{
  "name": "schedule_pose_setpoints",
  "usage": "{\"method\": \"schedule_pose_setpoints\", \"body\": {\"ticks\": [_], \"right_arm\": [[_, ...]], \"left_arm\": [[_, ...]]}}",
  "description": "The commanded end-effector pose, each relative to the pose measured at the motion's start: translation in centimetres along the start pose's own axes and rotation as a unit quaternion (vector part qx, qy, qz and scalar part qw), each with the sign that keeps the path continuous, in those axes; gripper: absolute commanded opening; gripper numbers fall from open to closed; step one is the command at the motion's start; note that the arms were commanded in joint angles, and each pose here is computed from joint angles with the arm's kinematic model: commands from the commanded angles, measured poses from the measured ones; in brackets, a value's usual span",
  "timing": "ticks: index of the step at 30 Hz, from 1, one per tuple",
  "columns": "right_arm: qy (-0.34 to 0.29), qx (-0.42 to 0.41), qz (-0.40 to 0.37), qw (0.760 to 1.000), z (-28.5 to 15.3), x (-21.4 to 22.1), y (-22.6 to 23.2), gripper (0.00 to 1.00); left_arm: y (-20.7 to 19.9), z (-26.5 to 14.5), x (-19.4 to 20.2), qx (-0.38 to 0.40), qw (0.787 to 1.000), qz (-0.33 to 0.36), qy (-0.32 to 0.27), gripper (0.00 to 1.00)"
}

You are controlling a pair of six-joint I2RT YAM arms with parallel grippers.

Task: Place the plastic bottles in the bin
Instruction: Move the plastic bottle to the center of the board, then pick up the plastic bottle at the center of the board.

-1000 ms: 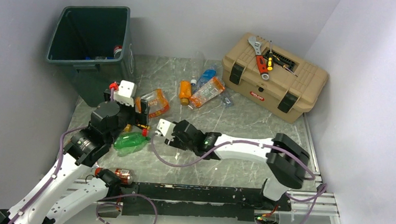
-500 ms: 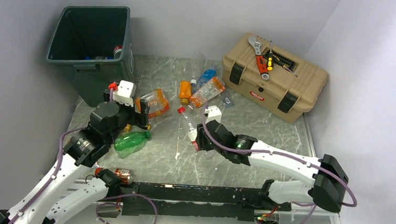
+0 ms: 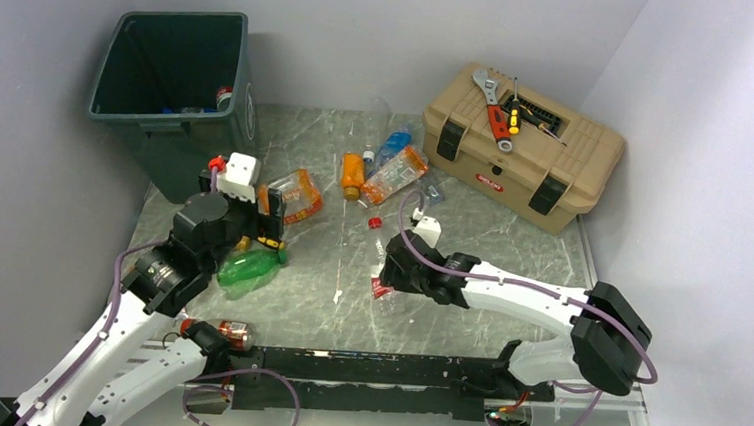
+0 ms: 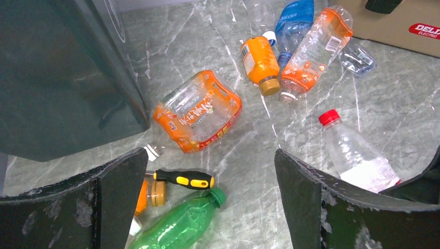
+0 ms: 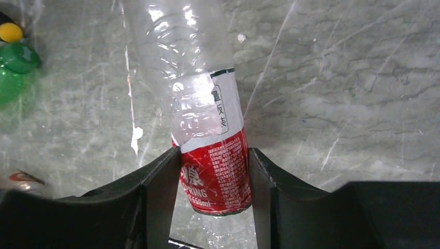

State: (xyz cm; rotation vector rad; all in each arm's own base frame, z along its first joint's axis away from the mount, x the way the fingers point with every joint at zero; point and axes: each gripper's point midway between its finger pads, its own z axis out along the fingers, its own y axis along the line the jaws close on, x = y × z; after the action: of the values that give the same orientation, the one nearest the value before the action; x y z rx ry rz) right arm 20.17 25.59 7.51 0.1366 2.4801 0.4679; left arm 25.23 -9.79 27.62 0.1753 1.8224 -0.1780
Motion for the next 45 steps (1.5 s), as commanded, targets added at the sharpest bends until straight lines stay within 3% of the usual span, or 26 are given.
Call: {"method": "schedule_pose_setpoints", "body": {"ticks": [1, 3, 8, 11, 22, 32, 34, 38, 41, 45], "right_arm": [[0.012, -0.013, 0.001, 1.0, -0.1, -0.1, 0.8, 0.6], [0.016, -0.015, -0.014, 1.0, -0.3, -0.1, 1.0, 0.73], [0.044, -0.024, -0.081, 0.995, -0.6, 0.4, 1.1, 0.91], [0.068, -0.008, -0.129, 0.989, -0.4, 1.1, 0.2, 0.95], [0.133, 0.034, -0.193, 0.971, 1.4, 4.4, -3.1, 0.94], [0.127, 0.025, -0.203, 0.971, 2.0, 4.8, -3.5, 0.7], [0.11, 0.011, -0.201, 0.973, 1.6, 4.2, -2.9, 0.62], [0.025, -0.091, -0.209, 0.973, -1.5, 1.9, 0.9, 0.54], [-0.072, -0.185, -0.24, 0.95, -5.5, -0.1, 4.4, 0.51], [-0.196, -0.302, -0.245, 0.9, -10.8, -1.8, 7.5, 0.5]], "left_arm": [[-0.5, 0.3, -0.8, 0.009, 1.0, -0.013, -0.011, 0.97], [-0.5, 0.4, -0.8, 0.009, 1.0, -0.013, -0.012, 0.97], [-0.6, 0.5, -0.6, 0.012, 1.0, -0.011, -0.008, 0.97], [-0.7, 0.6, -0.5, 0.013, 1.0, -0.011, -0.004, 0.97], [-1.0, 0.9, -0.2, 0.018, 1.0, -0.008, 0.005, 0.97], [-0.9, 1.0, -0.1, 0.014, 1.0, -0.008, 0.007, 0.97], [-0.8, 1.0, -0.2, 0.011, 1.0, -0.009, 0.005, 0.96], [-1.2, 0.5, -1.0, 0.027, 0.999, -0.021, -0.023, 0.99], [-3.4, -0.4, -2.7, 0.094, 0.991, -0.053, -0.076, 1.0], [-7.6, -2.6, -7.0, 0.217, 0.958, -0.126, -0.142, 1.0]]}}
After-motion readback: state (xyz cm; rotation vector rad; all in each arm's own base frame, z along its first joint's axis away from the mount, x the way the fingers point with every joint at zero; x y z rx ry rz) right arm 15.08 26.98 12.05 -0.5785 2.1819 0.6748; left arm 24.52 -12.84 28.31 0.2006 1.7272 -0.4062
